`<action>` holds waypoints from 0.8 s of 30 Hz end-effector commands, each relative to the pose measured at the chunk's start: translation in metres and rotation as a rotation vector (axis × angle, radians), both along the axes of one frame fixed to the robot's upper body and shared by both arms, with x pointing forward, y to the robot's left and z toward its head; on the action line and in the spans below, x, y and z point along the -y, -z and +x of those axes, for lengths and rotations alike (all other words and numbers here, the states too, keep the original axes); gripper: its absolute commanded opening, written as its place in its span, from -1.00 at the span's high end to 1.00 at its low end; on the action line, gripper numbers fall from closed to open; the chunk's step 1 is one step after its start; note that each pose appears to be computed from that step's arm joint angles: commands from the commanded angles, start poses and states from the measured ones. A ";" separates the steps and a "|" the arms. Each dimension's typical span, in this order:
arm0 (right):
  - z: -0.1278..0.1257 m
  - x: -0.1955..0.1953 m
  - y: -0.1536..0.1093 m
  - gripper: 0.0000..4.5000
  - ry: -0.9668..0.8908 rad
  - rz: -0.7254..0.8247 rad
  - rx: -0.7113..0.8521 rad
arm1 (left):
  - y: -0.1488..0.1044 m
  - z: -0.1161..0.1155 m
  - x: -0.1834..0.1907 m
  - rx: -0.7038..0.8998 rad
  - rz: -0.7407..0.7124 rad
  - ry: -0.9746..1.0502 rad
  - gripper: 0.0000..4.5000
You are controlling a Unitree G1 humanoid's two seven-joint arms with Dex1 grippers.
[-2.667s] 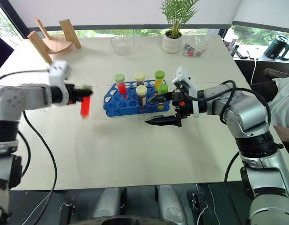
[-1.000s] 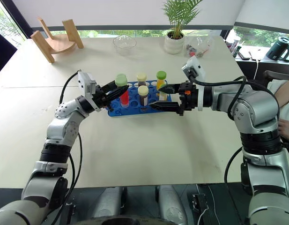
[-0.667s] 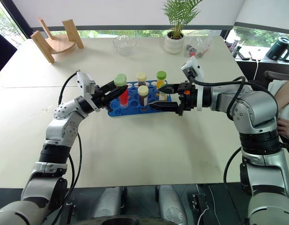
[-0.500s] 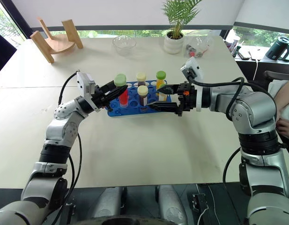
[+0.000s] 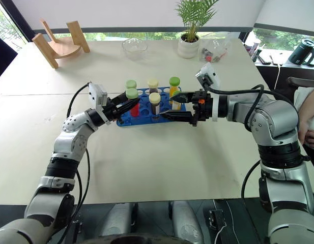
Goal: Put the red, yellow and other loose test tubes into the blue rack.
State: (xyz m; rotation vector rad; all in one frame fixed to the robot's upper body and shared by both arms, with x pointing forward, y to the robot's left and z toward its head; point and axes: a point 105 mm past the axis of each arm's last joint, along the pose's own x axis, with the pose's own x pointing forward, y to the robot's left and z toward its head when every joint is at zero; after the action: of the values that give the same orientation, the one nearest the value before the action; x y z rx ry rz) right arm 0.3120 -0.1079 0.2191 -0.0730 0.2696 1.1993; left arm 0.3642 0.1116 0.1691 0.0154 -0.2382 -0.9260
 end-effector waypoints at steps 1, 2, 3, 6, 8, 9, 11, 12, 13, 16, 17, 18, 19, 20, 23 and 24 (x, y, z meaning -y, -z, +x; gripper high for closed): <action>-0.005 -0.001 -0.010 -1.00 -0.018 0.025 0.036 | -0.018 -0.004 -0.011 0.058 -0.017 -0.023 -0.64; -0.006 0.000 -0.007 -1.00 -0.021 0.020 0.031 | -0.017 -0.007 -0.021 0.032 0.007 -0.048 -0.90; -0.007 0.001 -0.005 -1.00 -0.023 0.016 0.027 | -0.016 -0.010 -0.027 0.012 0.025 -0.064 -0.95; -0.010 0.013 0.005 -1.00 -0.021 -0.019 0.012 | -0.013 -0.037 -0.052 -0.082 0.112 -0.070 -0.95; -0.018 0.027 0.020 -1.00 -0.032 -0.086 -0.017 | -0.005 -0.058 -0.067 -0.155 0.191 -0.074 -0.95; -0.024 0.033 0.029 -1.00 -0.045 -0.121 -0.039 | 0.000 -0.069 -0.074 -0.200 0.231 -0.069 -0.95; -0.037 0.043 0.044 -1.00 -0.083 -0.175 -0.092 | 0.011 -0.095 -0.081 -0.300 0.289 -0.042 -0.95; -0.045 0.048 0.053 -1.00 -0.104 -0.200 -0.126 | 0.019 -0.110 -0.083 -0.361 0.312 -0.019 -0.95; -0.053 0.052 0.061 -1.00 -0.127 -0.226 -0.156 | 0.027 -0.125 -0.084 -0.416 0.336 -0.004 -0.95; -0.064 0.057 0.076 -1.00 -0.155 -0.261 -0.194 | 0.051 -0.160 -0.088 -0.547 0.400 0.021 -0.95; -0.064 0.057 0.078 -1.00 -0.157 -0.259 -0.195 | 0.056 -0.166 -0.089 -0.570 0.405 0.022 -0.95; -0.064 0.056 0.079 -1.00 -0.160 -0.252 -0.196 | 0.059 -0.169 -0.090 -0.581 0.405 0.013 -0.95; -0.063 0.054 0.080 -1.00 -0.164 -0.247 -0.196 | 0.061 -0.171 -0.091 -0.587 0.400 0.007 -0.95; -0.062 0.053 0.081 -1.00 -0.166 -0.244 -0.195 | 0.061 -0.171 -0.092 -0.589 0.394 0.003 -0.95; -0.061 0.048 0.082 -1.00 -0.175 -0.237 -0.190 | 0.058 -0.169 -0.092 -0.580 0.380 -0.005 -0.95; -0.061 0.047 0.082 -1.00 -0.178 -0.233 -0.189 | 0.057 -0.169 -0.092 -0.575 0.375 -0.009 -0.95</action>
State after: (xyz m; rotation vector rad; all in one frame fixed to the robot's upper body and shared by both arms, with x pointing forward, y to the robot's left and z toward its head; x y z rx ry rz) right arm 0.2507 -0.1597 0.1300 -0.1641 0.6163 1.3273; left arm 0.1926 0.2046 0.0997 0.0702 0.5263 -0.9191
